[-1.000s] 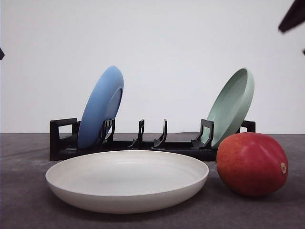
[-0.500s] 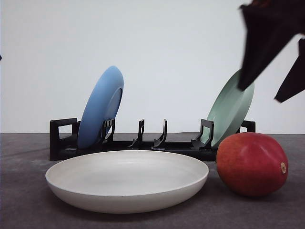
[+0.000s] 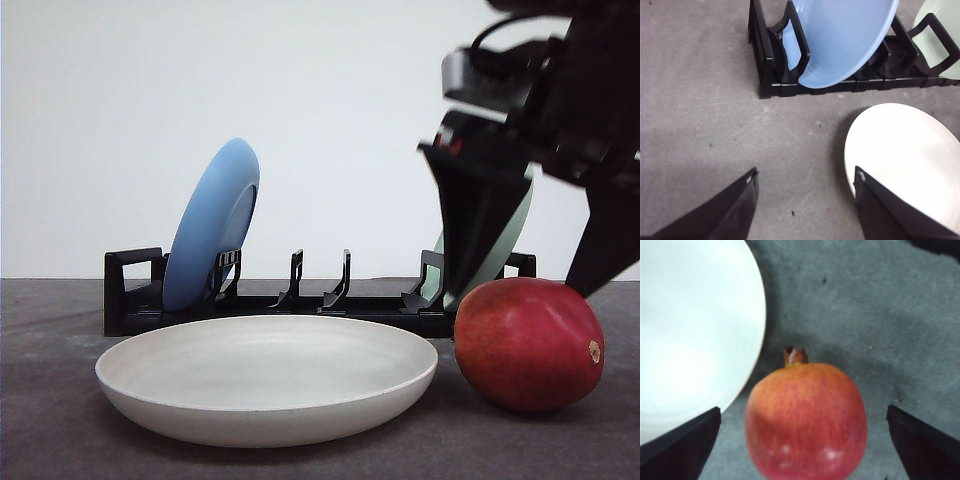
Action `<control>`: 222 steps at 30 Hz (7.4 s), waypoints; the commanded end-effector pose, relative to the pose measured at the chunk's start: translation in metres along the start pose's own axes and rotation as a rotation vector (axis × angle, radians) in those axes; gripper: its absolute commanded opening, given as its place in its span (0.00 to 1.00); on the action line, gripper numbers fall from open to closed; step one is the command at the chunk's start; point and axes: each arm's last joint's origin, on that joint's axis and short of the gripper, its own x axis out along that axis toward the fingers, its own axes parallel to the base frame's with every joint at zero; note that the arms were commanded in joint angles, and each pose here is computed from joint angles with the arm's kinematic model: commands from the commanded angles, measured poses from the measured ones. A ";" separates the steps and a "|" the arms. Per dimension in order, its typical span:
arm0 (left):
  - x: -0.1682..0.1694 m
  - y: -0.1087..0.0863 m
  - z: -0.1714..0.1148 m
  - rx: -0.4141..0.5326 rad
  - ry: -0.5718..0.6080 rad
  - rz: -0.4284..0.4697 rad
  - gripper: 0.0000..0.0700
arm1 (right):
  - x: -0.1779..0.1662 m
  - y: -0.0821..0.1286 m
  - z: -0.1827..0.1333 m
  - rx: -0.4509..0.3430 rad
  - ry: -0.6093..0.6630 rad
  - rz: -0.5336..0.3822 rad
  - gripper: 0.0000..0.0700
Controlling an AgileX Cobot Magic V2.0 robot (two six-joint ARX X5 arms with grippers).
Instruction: Place pomegranate in white plate
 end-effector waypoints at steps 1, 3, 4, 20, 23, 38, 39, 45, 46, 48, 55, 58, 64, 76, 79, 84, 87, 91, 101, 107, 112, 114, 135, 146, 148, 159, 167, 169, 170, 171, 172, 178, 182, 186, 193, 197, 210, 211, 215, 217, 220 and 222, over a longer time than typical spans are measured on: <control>0.000 -0.001 0.002 0.003 -0.008 -0.008 0.51 | 0.006 0.003 0.004 0.003 0.014 -0.001 0.96; 0.000 -0.001 0.002 0.003 -0.008 -0.008 0.51 | 0.013 0.003 0.004 0.004 0.042 -0.010 0.96; 0.000 -0.001 0.002 0.003 -0.008 -0.008 0.51 | 0.016 0.003 0.004 0.004 0.053 -0.014 0.96; 0.000 -0.001 0.002 0.002 -0.008 -0.008 0.51 | 0.011 0.003 0.010 -0.019 0.130 -0.026 0.74; 0.000 -0.001 0.002 0.002 -0.009 -0.008 0.51 | 0.002 0.011 0.021 -0.067 0.093 0.030 0.74; 0.000 -0.001 0.002 0.003 -0.009 -0.008 0.51 | 0.012 0.074 0.041 -0.258 -0.126 0.295 0.74; 0.000 -0.001 0.002 0.003 -0.009 -0.008 0.51 | 0.016 0.077 0.040 -0.265 -0.121 0.292 0.74; 0.000 -0.001 0.002 0.003 -0.009 -0.008 0.51 | 0.040 0.086 0.036 -0.290 -0.077 0.272 0.74; 0.000 -0.001 0.002 0.003 -0.009 -0.008 0.51 | 0.043 0.086 0.036 -0.294 -0.073 0.270 0.74; 0.000 -0.001 0.002 0.003 -0.009 -0.008 0.51 | 0.049 0.088 0.036 -0.298 -0.065 0.269 0.74; 0.000 -0.001 0.002 0.003 -0.009 -0.008 0.51 | 0.061 0.088 0.033 -0.297 -0.031 0.258 0.76; 0.000 -0.001 0.002 0.003 -0.009 -0.008 0.51 | 0.062 0.088 0.033 -0.297 -0.028 0.257 0.91; 0.000 -0.001 0.002 0.002 -0.009 -0.008 0.51 | 0.050 0.088 0.039 -0.298 -0.072 0.271 1.00; 0.000 -0.001 0.003 0.003 -0.012 -0.008 0.51 | -0.013 0.063 0.030 -0.376 -0.368 0.321 0.97; 0.000 -0.001 0.003 0.003 -0.013 -0.008 0.51 | -0.022 0.046 0.022 -0.342 -0.399 0.300 0.97; 0.000 -0.001 0.003 0.002 -0.013 -0.008 0.51 | -0.034 0.017 0.008 -0.250 -0.446 0.265 0.96; 0.000 -0.001 0.003 0.001 -0.012 -0.008 0.51 | -0.036 0.002 -0.002 -0.192 -0.462 0.239 0.94; 0.000 -0.001 0.003 -0.001 -0.012 -0.008 0.51 | -0.035 -0.016 -0.017 -0.122 -0.471 0.203 0.94; 0.000 -0.001 0.003 -0.001 -0.012 -0.008 0.51 | -0.031 -0.044 -0.044 -0.010 -0.467 0.124 0.93; -0.001 -0.001 0.002 -0.005 -0.005 -0.007 0.46 | -0.031 -0.044 -0.044 -0.057 -0.470 0.116 0.83; -0.002 -0.001 0.001 -0.003 -0.003 -0.007 0.00 | -0.031 -0.044 -0.043 -0.083 -0.482 0.104 0.05; -0.002 -0.001 -0.001 -0.009 0.018 -0.005 0.00 | -0.031 -0.044 -0.043 -0.084 -0.488 0.109 0.05; -0.009 0.003 -0.007 0.046 -0.073 0.018 0.00 | -0.033 -0.043 -0.041 -0.087 -0.509 0.111 0.05; -0.001 0.023 -0.055 0.105 -0.363 0.133 0.00 | -0.033 -0.043 -0.041 -0.087 -0.509 0.111 0.05; 0.001 0.026 -0.065 0.106 -0.390 0.152 0.00 | -0.033 -0.043 -0.041 -0.087 -0.509 0.111 0.05; 0.007 0.035 -0.091 0.100 -0.469 0.329 0.00 | -0.033 -0.043 -0.041 -0.087 -0.509 0.111 0.05; 0.016 0.039 -0.098 0.119 -0.435 0.341 0.00 | -0.033 -0.043 -0.041 -0.088 -0.509 0.112 0.05; 0.020 0.040 -0.102 0.117 -0.433 0.340 0.00 | -0.033 -0.043 -0.041 -0.087 -0.509 0.112 0.05; 0.023 0.041 -0.104 0.116 -0.433 0.340 0.00 | -0.033 -0.043 -0.041 -0.087 -0.509 0.112 0.05; 0.024 0.042 -0.105 0.116 -0.438 0.340 0.00 | -0.033 -0.043 -0.041 -0.087 -0.509 0.112 0.05; 0.025 0.042 -0.105 0.119 -0.450 0.339 0.00 | -0.033 -0.043 -0.041 -0.087 -0.509 0.112 0.05; 0.026 0.043 -0.104 0.130 -0.485 0.340 0.00 | -0.033 -0.043 -0.041 -0.087 -0.509 0.112 0.05; 0.026 0.043 -0.104 0.129 -0.485 0.339 0.00 | -0.033 -0.043 -0.041 -0.087 -0.509 0.112 0.05; 0.026 0.043 -0.104 0.128 -0.490 0.339 0.00 | -0.033 -0.043 -0.041 -0.087 -0.509 0.112 0.05; 0.026 0.043 -0.104 0.128 -0.489 0.339 0.00 | -0.033 -0.043 -0.041 -0.087 -0.509 0.112 0.05; 0.026 0.043 -0.104 0.128 -0.489 0.339 0.00 | -0.033 -0.043 -0.041 -0.087 -0.509 0.112 0.05; 0.026 0.043 -0.104 0.128 -0.489 0.339 0.00 | -0.037 -0.063 -0.040 0.018 -0.572 -0.448 0.05; 0.026 0.043 -0.104 0.128 -0.489 0.339 0.00 | -0.040 -0.065 -0.040 0.048 -0.586 -0.543 0.05; 0.026 0.043 -0.104 0.128 -0.489 0.339 0.00 | -0.053 -0.070 -0.043 0.133 -0.652 -0.770 0.05; 0.026 0.043 -0.104 0.128 -0.489 0.339 0.00 | -0.059 -0.071 -0.045 0.160 -0.678 -0.822 0.05; 0.026 0.043 -0.104 0.128 -0.489 0.339 0.00 | -0.066 -0.072 -0.048 0.188 -0.706 -0.890 0.05; 0.026 0.043 -0.104 0.128 -0.489 0.339 0.00 | -0.071 -0.073 -0.050 0.228 -0.735 -0.893 0.05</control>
